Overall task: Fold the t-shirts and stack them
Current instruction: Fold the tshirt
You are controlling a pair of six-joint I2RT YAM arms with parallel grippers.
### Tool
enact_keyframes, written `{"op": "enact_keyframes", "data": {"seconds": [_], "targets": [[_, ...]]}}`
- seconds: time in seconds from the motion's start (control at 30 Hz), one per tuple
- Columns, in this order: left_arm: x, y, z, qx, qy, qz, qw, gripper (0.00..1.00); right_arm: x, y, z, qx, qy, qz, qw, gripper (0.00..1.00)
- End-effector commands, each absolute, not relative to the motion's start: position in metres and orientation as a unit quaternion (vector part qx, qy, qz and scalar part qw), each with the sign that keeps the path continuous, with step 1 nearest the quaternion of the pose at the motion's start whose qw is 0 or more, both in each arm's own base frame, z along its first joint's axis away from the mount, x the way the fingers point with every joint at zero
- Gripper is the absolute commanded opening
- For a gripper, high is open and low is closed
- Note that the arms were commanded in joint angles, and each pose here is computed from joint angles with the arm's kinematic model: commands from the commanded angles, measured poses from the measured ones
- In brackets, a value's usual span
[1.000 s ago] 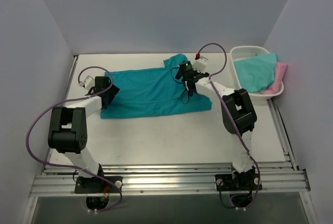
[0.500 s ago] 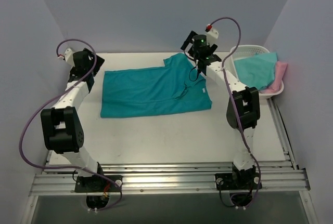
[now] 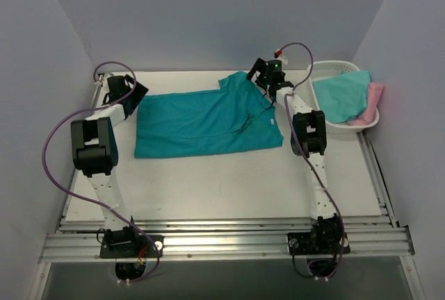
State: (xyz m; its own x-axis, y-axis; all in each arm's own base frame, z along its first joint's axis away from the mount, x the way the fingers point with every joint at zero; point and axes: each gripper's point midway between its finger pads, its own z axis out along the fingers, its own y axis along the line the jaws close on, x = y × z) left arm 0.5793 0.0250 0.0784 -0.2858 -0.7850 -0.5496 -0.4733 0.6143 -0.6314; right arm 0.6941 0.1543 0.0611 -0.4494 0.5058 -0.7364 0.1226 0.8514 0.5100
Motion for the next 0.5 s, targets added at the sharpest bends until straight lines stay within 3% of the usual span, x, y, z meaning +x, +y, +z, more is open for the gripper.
{"op": "enact_keyframes", "data": {"seconds": [0.0, 0.47], "targets": [[0.61, 0.026, 0.119, -0.373, 0.755, -0.204, 0.499, 0.96, 0.71, 0.179, 0.111, 0.15, 0.793, 0.25, 0.535, 1.0], [0.62, 0.028, 0.087, -0.385, 0.752, -0.208, 0.492, 0.96, 0.73, 0.208, 0.074, 0.148, 0.763, 0.315, 0.545, 1.0]]}}
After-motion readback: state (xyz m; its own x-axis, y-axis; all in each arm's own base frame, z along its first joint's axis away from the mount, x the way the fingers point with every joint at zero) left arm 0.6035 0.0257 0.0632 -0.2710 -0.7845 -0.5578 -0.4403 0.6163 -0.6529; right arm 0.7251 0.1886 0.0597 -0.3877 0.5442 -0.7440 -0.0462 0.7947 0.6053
